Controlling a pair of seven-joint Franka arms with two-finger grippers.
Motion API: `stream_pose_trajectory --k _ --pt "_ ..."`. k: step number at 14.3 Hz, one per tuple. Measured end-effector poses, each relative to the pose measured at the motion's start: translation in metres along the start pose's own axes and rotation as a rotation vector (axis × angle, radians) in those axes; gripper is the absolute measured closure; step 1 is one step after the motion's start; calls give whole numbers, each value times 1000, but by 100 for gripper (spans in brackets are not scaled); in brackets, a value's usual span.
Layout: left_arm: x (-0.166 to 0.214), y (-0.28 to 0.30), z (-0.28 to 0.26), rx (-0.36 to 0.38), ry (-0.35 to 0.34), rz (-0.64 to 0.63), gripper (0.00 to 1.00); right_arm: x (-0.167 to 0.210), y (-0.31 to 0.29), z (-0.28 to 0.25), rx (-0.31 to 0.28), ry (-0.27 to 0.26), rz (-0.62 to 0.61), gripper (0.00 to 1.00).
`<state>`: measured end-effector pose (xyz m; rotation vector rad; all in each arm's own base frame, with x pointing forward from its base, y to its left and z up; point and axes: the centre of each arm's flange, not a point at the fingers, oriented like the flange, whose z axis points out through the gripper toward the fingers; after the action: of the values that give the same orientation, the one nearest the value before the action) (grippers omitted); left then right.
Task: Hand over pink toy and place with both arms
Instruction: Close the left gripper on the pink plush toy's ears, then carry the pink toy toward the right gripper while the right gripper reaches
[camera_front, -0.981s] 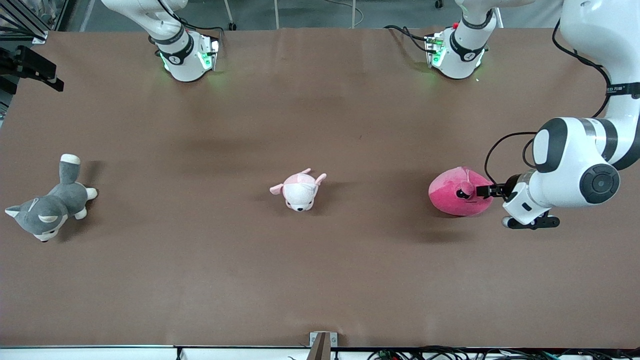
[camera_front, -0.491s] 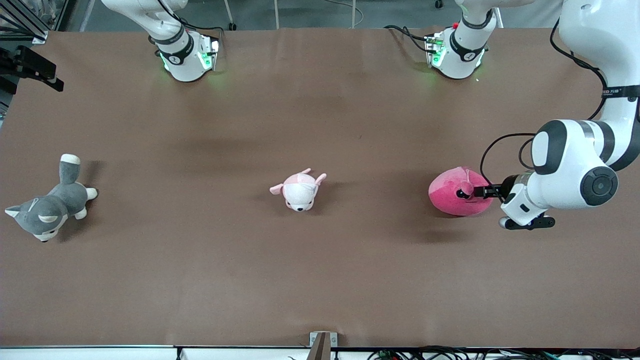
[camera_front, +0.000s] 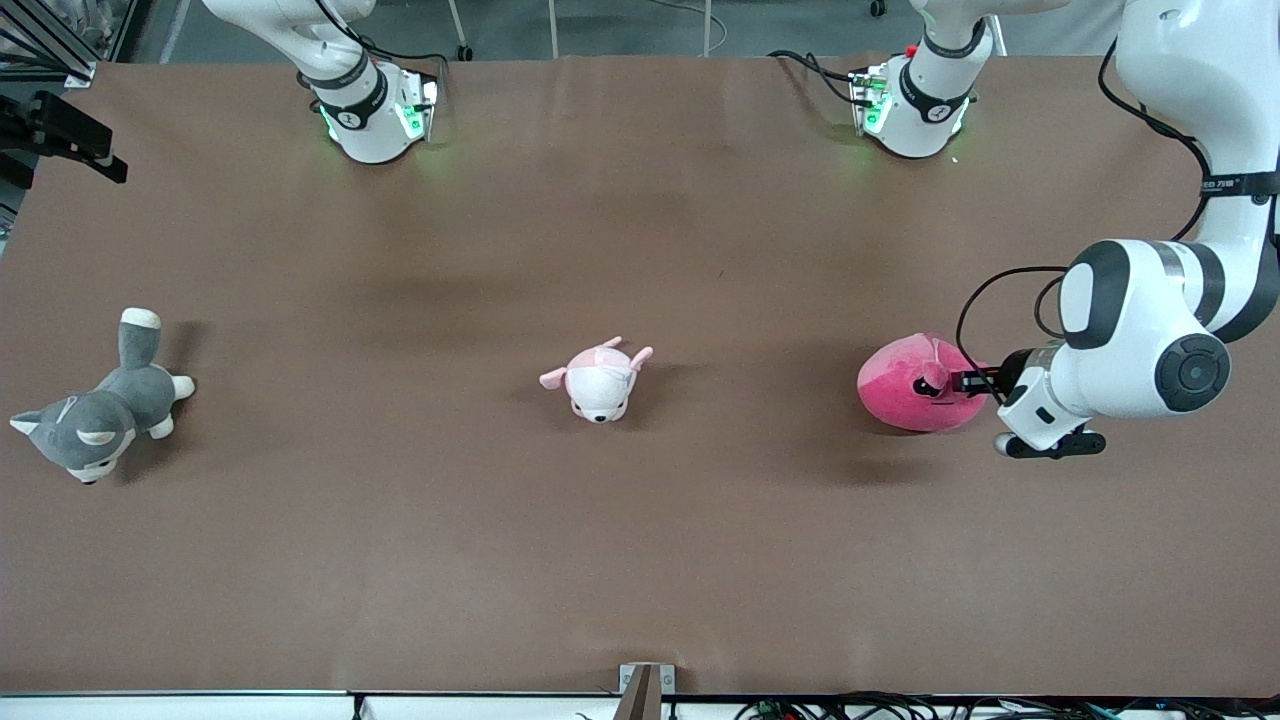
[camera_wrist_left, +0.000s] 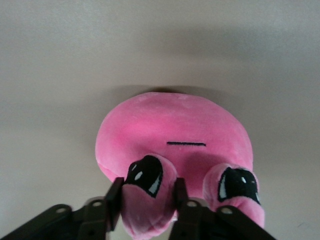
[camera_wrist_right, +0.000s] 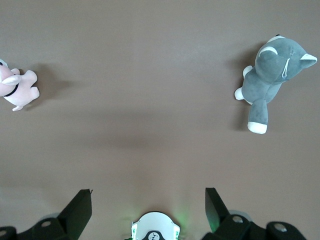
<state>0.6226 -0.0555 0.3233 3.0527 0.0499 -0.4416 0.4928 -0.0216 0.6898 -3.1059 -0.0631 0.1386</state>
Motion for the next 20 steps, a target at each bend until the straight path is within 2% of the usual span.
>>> stream_pose_trajectory --k 2,4,5,8,11,14,17,20 --pt "-1 5 0 -4 -2 7 65 0 0 0 0 0 0 0" --pt "-2 8 -5 -23 -5 7 85 0 0 0 0 0 0 0" --pt "-4 10 -12 -31 -7 10 89 0 0 0 0 0 0 0" --pt "-13 26 -54 -71 -18 28 89 0 0 0 -1 0 0 0" --pt "-27 66 -112 -147 6 32 89 0 1 0 -1 1 1 0" --pt "-55 148 -160 -228 40 -23 89 8 8 9 -1 -13 15 0" --pt "-91 244 -191 -302 92 -82 89 36 36 37 1 -21 62 0" --pt "-112 318 -200 -463 129 -125 89 67 63 84 8 -86 98 0"
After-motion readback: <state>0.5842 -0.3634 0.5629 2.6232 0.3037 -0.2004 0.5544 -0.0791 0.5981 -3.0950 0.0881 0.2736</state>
